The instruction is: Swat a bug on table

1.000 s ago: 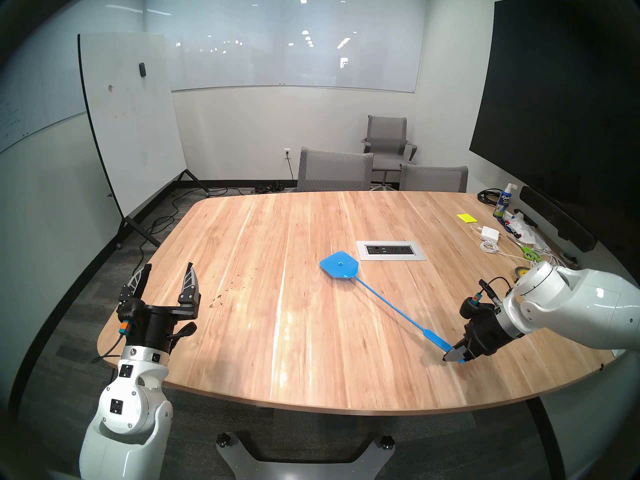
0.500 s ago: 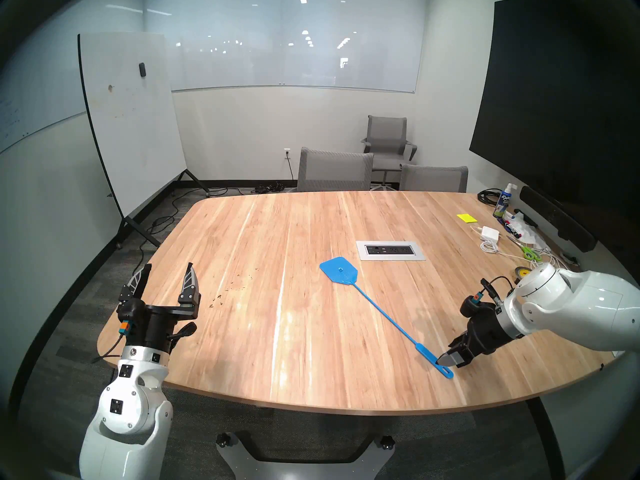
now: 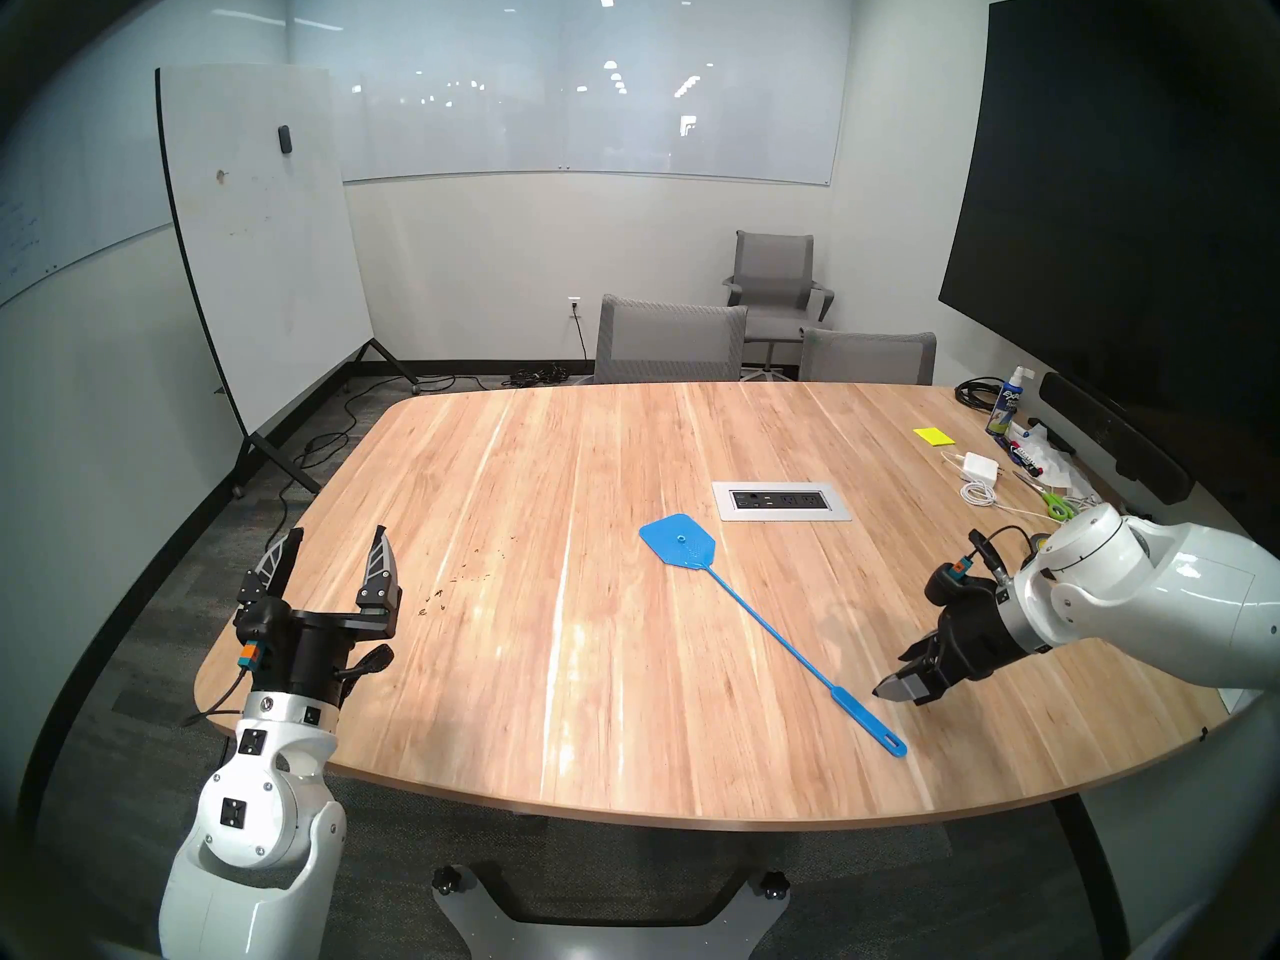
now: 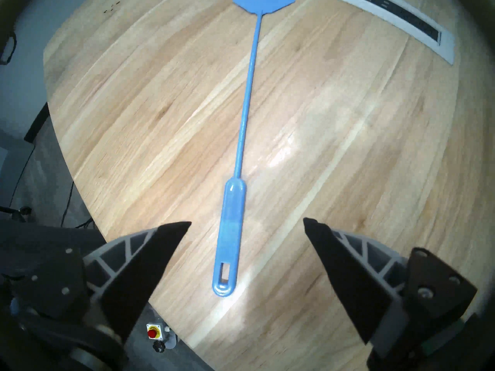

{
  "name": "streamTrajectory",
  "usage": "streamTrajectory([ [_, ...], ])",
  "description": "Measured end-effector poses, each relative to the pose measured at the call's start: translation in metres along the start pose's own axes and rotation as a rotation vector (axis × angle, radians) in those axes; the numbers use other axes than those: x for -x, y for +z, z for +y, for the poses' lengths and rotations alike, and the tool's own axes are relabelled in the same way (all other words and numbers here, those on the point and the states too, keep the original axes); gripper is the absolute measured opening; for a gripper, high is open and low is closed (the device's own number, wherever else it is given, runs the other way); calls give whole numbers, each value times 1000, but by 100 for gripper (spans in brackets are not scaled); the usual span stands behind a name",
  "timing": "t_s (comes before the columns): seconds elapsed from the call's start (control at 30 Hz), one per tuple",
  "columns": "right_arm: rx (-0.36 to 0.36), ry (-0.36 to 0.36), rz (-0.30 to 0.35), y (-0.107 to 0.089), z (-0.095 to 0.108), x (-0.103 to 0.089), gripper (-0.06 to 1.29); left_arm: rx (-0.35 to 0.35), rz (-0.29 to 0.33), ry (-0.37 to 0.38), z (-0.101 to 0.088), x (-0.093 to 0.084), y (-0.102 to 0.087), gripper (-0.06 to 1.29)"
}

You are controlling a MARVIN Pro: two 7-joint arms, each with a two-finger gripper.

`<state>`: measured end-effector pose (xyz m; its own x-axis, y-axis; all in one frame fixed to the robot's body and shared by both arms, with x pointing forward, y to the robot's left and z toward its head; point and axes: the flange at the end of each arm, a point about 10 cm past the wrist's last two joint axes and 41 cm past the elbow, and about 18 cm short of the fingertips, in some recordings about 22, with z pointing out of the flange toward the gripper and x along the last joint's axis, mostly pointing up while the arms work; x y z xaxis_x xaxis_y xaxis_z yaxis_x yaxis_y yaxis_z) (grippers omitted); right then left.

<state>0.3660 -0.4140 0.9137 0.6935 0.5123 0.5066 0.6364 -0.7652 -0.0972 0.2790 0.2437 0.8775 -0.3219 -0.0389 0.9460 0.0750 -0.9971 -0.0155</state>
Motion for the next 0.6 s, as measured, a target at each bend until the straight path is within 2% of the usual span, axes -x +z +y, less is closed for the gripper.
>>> streamTrajectory([
  [0.13, 28, -6, 41, -10, 9, -8, 119, 0, 1, 0, 0, 0, 1, 126],
  [0.33, 28, -14, 81, -14, 15, -9, 119, 0, 2, 0, 0, 0, 1, 126],
  [0.6, -44, -48, 118, 5, 1, 6, 119, -1, 2, 0, 0, 1, 2, 126],
])
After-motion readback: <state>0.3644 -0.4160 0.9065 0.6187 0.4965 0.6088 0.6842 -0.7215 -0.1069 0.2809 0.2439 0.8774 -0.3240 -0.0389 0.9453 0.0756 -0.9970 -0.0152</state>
